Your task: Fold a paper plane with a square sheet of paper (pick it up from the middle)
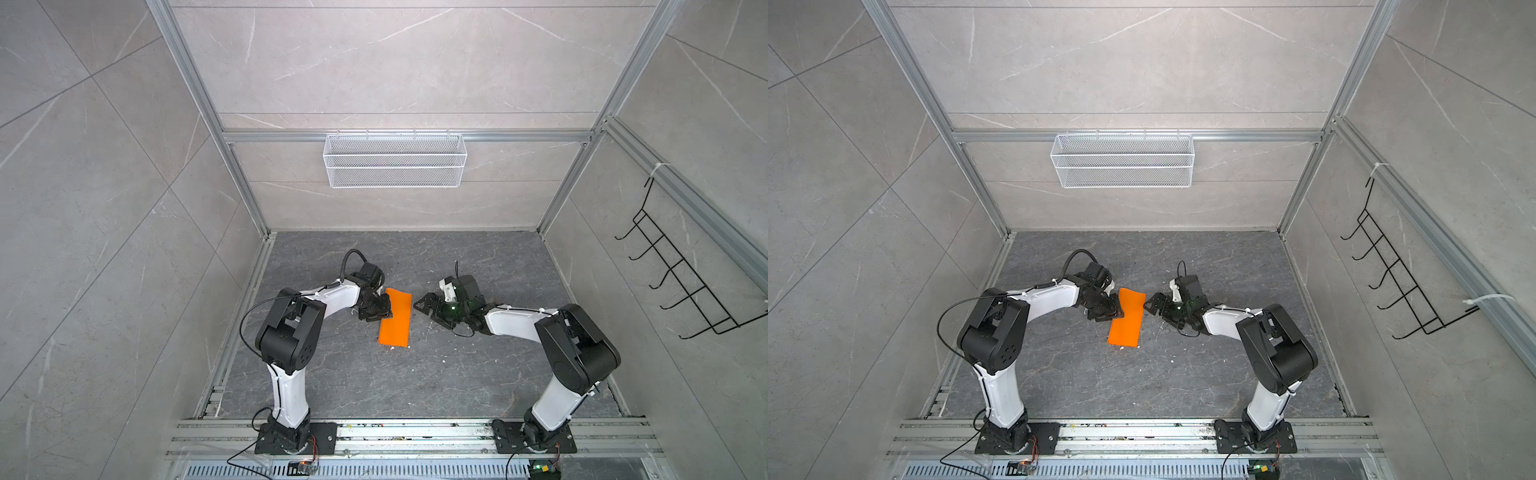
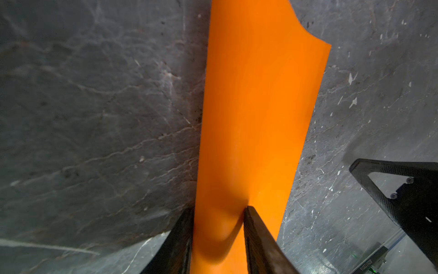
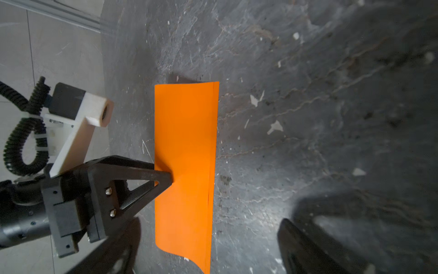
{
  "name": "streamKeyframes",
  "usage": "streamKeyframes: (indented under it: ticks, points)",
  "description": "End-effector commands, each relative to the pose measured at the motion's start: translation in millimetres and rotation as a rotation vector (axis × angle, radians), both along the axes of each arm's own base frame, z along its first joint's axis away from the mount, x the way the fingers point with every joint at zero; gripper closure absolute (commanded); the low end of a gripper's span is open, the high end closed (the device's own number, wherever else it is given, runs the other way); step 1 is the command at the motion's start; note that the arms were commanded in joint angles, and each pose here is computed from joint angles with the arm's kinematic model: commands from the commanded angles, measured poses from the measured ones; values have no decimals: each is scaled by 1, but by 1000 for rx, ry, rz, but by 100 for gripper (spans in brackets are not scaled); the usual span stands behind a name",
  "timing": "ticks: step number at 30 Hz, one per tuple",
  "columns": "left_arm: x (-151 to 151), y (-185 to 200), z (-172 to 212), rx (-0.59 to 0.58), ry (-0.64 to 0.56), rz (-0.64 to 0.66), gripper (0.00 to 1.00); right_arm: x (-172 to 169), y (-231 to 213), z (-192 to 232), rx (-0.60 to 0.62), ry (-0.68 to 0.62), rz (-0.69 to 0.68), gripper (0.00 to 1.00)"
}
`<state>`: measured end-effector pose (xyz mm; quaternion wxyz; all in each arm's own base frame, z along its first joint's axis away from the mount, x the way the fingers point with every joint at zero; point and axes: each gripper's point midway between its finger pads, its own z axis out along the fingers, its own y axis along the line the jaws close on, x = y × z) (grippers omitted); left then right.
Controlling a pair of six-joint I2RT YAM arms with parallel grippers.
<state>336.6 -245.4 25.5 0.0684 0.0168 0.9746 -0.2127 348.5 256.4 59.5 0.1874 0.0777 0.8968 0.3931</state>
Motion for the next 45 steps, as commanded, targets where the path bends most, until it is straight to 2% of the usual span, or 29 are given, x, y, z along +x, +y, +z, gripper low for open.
streamKeyframes:
  ticks: [1,25,38,45]
  points:
    - [-20,17,-26,121,77,-19,60,4,-4,11,-19,-72,-7,1]
    - [-27,21,-44,223,136,-22,58,4,-8,10,-17,-61,-26,4]
    - [-32,31,-54,284,178,47,57,4,-3,6,7,-40,-15,6]
    - [-33,29,-55,280,177,23,57,3,1,9,27,-47,5,9]
